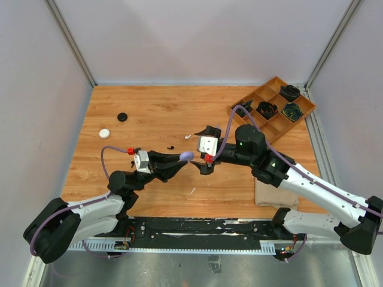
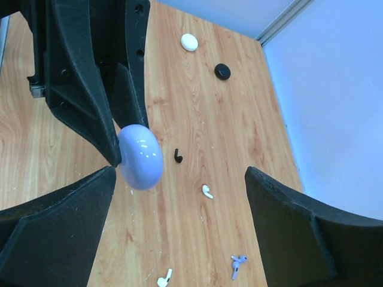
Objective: Insert the wireless bluetooth earbuds into the charging case
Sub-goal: Open the charging case.
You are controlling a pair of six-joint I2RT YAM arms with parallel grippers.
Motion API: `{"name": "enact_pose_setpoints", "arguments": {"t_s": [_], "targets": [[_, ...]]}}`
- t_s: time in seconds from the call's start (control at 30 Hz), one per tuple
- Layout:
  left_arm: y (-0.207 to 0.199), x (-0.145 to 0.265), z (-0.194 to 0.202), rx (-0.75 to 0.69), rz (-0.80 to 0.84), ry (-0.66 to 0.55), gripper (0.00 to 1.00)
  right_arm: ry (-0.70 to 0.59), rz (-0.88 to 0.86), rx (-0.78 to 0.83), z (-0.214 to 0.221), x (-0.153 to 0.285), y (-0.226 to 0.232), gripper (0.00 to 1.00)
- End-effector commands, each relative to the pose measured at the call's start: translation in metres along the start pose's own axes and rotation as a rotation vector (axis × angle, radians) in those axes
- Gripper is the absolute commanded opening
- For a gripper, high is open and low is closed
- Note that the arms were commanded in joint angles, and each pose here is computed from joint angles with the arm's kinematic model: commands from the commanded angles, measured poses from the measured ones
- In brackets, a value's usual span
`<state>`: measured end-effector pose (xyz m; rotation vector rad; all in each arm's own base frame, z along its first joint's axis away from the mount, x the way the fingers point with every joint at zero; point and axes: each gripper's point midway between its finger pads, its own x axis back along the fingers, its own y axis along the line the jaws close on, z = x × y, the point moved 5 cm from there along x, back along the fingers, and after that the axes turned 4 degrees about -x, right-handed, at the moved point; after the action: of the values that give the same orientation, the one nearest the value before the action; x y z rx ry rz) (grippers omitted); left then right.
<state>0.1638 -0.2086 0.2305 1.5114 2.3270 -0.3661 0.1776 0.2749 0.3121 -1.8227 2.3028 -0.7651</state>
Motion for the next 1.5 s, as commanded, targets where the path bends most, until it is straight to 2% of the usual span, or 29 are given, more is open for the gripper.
{"name": "enact_pose_setpoints", "arguments": {"t_s": [0.0, 1.47], "targets": [[-0.001, 0.0, -0.01, -0.044, 0.013, -0.053, 0.0, -0.039, 0.036, 0.061, -0.011, -0.008, -0.006, 0.9], [-0.005, 0.0, 0.001, -0.058, 0.069, 0.017, 0.0, -0.058, 0.195, 0.053, -0.027, -0.003, -0.029, 0.91]]}}
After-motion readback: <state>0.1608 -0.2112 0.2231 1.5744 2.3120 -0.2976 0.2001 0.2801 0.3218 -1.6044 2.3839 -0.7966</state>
